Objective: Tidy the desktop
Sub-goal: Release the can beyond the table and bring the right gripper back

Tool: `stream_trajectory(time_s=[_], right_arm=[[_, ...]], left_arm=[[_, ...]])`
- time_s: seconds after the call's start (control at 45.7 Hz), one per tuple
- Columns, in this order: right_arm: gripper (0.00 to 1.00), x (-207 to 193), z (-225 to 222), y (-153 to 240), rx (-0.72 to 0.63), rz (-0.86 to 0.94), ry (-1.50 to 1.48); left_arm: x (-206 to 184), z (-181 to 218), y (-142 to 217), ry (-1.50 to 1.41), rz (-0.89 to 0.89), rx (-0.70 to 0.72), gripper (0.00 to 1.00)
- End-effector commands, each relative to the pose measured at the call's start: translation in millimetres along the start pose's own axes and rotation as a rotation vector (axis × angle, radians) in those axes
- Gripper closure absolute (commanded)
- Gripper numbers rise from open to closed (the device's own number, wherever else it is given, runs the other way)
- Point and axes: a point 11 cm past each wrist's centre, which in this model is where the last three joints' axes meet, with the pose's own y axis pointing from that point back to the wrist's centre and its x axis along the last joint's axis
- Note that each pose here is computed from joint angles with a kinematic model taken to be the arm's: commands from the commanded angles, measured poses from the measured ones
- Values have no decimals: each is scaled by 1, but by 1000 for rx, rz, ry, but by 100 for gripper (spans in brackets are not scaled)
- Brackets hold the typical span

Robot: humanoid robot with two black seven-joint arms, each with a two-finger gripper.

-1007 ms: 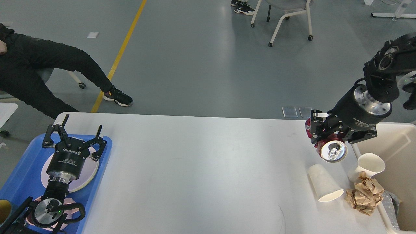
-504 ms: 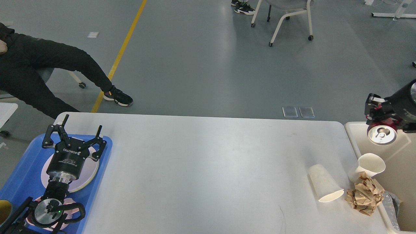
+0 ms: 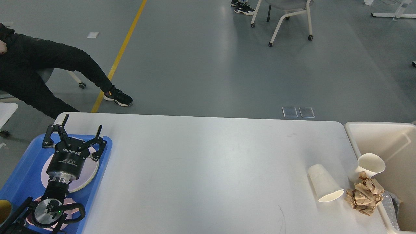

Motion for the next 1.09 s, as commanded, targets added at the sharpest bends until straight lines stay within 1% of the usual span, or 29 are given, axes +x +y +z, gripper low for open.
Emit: stream_trajectory(time_s=[0.0, 0.219, 0.285, 0.35, 0.482, 0.635, 0.898, 0.92, 0.985, 1.007, 1.029, 1.051, 1.073], right_arm=[[100, -15, 18, -33, -22, 65, -33], [100, -58, 28, -68, -26, 130, -13], [100, -82, 18, -75, -3, 137, 13], [100, -106, 17, -80, 5, 136, 36], [100, -133, 11, -82, 19, 121, 61], [100, -153, 9, -83, 22, 94, 69], [100, -154, 11, -83, 19, 105, 69], [89, -153, 12, -83, 17, 110, 69], [28, -147, 11, -83, 21, 139, 64], [14, -146, 10, -82, 22, 153, 60], [6, -144, 10, -82, 23, 168, 58], [0, -144, 9, -82, 26, 179, 57], [0, -145, 10, -82, 24, 184, 56]], left_arm=[[0, 0, 0, 0, 0, 1, 4], [0, 0, 0, 0, 0, 1, 4], [0, 0, 0, 0, 0, 1, 4], [0, 0, 0, 0, 0, 1, 4], [0, 0, 0, 0, 0, 2, 4], [0, 0, 0, 0, 0, 1, 4], [0, 0, 0, 0, 0, 2, 4], [0, 0, 0, 0, 0, 2, 4], [0, 0, 0, 0, 0, 1, 4], [0, 0, 0, 0, 0, 1, 4], [0, 0, 0, 0, 0, -1, 4], [0, 0, 0, 0, 0, 1, 4], [0, 0, 0, 0, 0, 2, 4]])
